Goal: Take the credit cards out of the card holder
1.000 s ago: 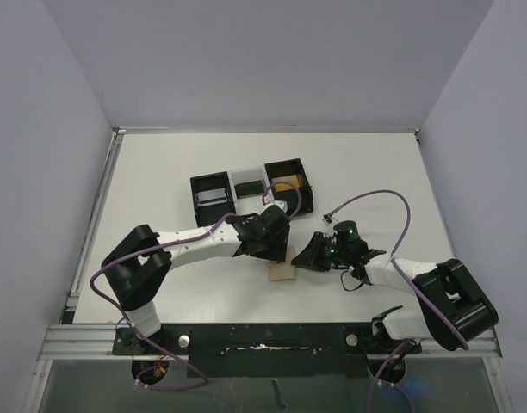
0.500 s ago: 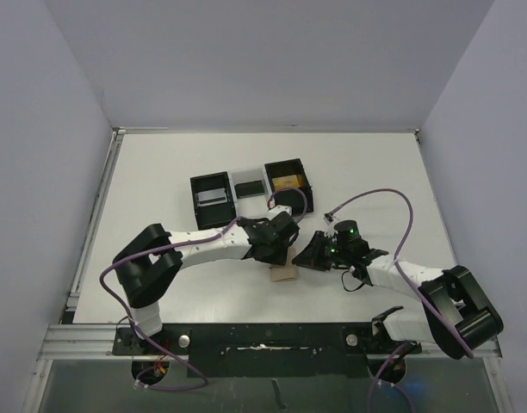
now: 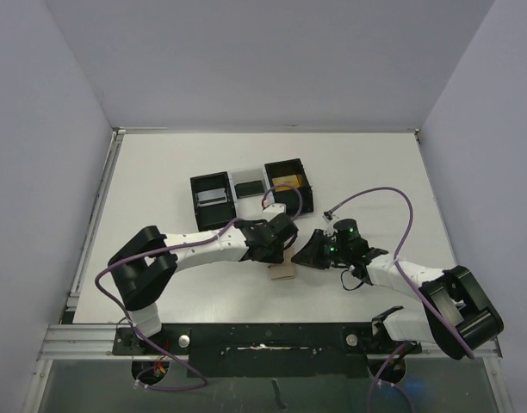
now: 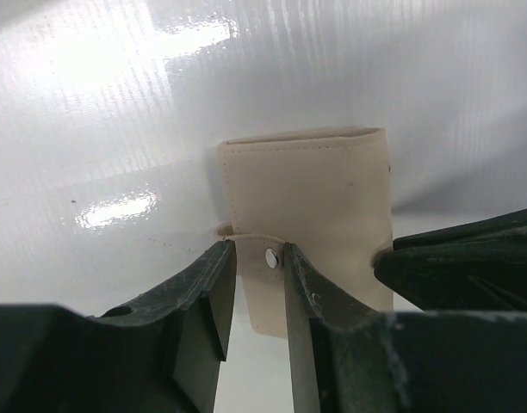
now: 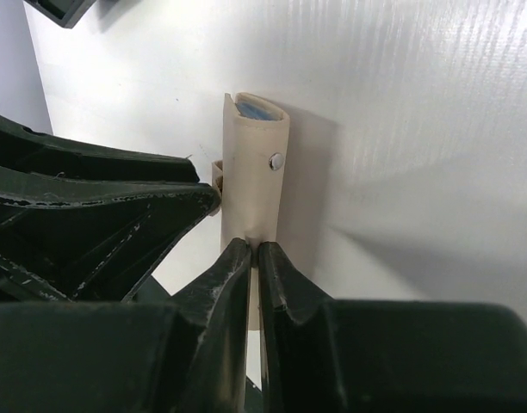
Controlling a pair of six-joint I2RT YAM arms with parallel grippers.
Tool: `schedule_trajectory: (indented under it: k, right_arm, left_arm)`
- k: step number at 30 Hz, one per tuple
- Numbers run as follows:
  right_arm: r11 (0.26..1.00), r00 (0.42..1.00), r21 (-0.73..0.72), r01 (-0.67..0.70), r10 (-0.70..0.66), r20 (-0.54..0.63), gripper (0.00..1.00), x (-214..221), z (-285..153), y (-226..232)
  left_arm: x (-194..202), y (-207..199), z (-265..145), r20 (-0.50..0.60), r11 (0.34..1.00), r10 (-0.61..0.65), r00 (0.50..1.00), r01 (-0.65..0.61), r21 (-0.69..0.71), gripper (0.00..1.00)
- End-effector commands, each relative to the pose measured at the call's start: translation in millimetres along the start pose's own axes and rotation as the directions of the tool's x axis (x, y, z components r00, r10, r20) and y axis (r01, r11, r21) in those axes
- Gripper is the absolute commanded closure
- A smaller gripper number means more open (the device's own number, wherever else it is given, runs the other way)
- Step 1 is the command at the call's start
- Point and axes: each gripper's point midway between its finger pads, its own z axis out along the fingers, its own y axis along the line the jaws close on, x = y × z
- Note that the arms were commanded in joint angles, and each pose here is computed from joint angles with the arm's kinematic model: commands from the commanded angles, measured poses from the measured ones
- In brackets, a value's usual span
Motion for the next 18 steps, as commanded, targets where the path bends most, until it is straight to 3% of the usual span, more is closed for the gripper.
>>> schedule_trajectory:
  k: [1,7,14,18]
  right_arm:
    - [0.999,0.997,-0.029,0.045,-0.044,0.06,1.0,-18,-4,15]
    - [0.998,0.997,-0.036,0.044,-0.042,0.058,0.99,-18,-5,16]
    - [0.999,0.998,-0.034,0.039,-0.037,0.055,0.98,-18,-3,16]
    - [0.999,0.998,-0.038,0.038,-0.036,0.057,0.97,-18,-4,17]
  left_arm:
    - [-5,51,-11,0.044,0.984,0.03,0.999,-0.022,-0.178,0.74]
    - [-9,48,-12,0.053,0.982,0.01,0.999,0.0,-0.187,0.74]
    - [-15,23,-17,0.058,0.999,-0.022,0.998,0.025,-0.041,0.57]
    - [-10,15,-9,0.014,0.996,-0.073,0.997,0.072,0.048,0.54]
